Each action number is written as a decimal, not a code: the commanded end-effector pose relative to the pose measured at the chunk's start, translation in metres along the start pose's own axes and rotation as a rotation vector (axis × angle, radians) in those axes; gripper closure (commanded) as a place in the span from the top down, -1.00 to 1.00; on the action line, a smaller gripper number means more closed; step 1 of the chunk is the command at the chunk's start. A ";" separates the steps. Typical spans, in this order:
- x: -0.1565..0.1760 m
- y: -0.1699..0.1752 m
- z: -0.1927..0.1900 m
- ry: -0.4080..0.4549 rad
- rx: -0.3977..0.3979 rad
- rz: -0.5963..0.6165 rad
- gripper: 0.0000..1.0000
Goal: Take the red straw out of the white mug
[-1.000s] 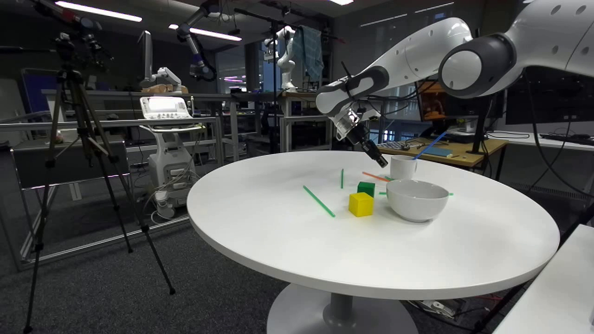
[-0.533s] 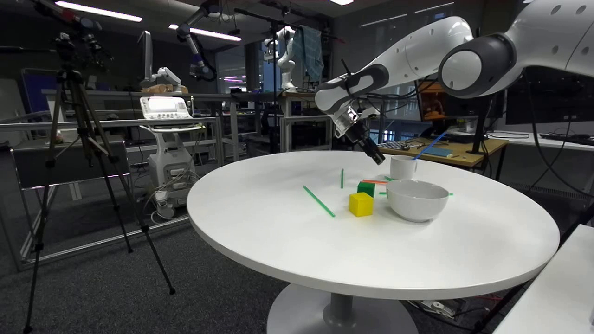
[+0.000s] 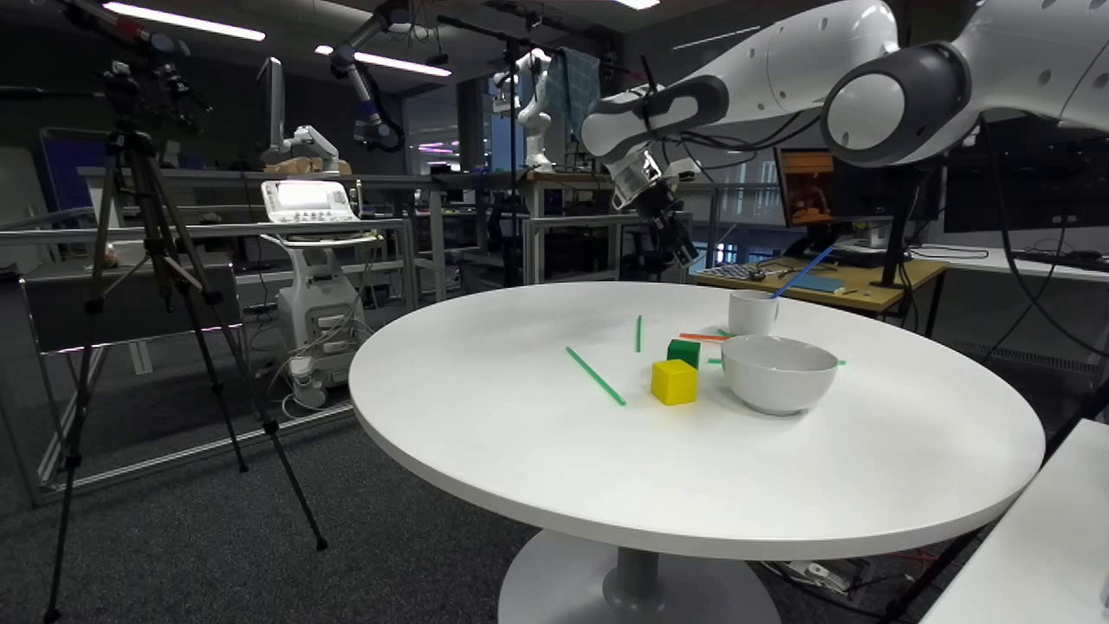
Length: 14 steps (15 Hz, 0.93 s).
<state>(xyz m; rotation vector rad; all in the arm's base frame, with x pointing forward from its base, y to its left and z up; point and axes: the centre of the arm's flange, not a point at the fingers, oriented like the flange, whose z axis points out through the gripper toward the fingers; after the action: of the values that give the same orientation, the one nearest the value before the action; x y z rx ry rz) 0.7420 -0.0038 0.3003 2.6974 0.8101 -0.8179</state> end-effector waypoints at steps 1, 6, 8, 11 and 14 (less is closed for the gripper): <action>-0.014 0.015 -0.055 0.067 -0.019 0.003 1.00; -0.048 0.015 -0.094 0.154 -0.055 0.045 1.00; -0.046 0.005 -0.075 0.144 -0.067 0.045 1.00; -0.049 0.007 -0.078 0.153 -0.070 0.050 1.00; -0.049 0.007 -0.078 0.153 -0.069 0.051 1.00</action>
<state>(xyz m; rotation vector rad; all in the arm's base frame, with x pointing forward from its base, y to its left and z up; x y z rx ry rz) 0.7468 -0.0051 0.3922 2.7322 0.7827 -0.5668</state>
